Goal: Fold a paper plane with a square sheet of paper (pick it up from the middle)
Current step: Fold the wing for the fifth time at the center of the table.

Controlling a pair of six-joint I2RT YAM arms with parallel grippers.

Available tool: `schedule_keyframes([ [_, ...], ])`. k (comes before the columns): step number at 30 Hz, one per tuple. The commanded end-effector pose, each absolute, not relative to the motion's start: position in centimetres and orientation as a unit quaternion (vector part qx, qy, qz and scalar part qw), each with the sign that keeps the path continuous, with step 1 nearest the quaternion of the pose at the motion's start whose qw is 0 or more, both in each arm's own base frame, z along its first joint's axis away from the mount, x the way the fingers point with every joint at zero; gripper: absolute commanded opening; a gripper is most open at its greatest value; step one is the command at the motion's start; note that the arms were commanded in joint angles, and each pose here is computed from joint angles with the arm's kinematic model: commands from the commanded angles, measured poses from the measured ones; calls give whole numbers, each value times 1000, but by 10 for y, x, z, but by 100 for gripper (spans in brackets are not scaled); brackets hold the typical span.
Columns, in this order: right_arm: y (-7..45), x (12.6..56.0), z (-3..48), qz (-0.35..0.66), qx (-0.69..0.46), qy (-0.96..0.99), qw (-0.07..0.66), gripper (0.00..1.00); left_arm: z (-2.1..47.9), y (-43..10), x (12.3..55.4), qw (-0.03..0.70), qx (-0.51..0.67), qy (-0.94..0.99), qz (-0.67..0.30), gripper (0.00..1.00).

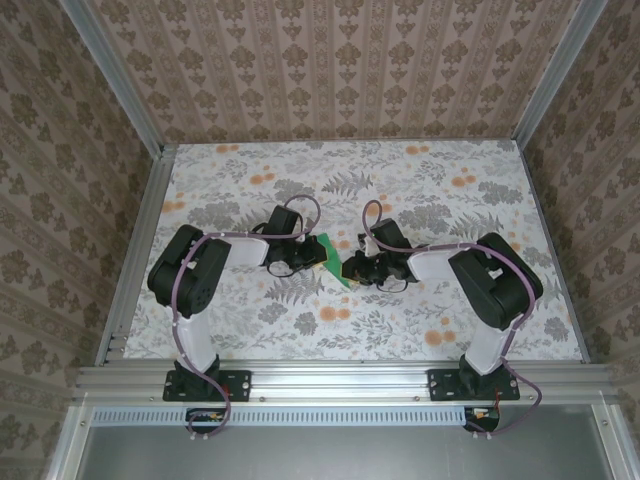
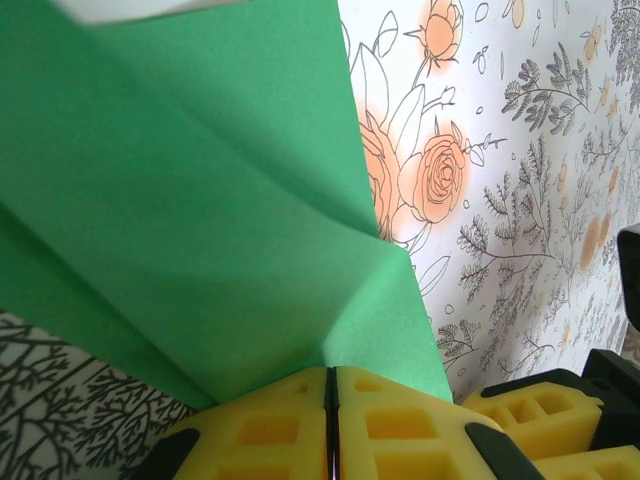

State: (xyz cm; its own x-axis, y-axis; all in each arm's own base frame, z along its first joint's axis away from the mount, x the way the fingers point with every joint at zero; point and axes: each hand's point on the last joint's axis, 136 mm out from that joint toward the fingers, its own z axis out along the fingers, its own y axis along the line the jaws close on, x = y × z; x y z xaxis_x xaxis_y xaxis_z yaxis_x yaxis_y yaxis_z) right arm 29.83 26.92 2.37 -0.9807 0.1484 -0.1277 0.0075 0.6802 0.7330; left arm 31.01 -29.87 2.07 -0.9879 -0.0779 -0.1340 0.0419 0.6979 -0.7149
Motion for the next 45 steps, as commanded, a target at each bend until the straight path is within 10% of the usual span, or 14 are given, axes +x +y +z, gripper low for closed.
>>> schedule_keyframes([
  [1,263,280,23,392,37,917,62,17,-9,-284,304,54,-27,936,-347,11],
  [35,239,259,-1,316,0,948,33,2,-17,-280,302,40,-31,941,-334,10],
  [45,250,287,61,343,-27,931,121,21,-19,-280,301,32,-29,942,-332,10],
])
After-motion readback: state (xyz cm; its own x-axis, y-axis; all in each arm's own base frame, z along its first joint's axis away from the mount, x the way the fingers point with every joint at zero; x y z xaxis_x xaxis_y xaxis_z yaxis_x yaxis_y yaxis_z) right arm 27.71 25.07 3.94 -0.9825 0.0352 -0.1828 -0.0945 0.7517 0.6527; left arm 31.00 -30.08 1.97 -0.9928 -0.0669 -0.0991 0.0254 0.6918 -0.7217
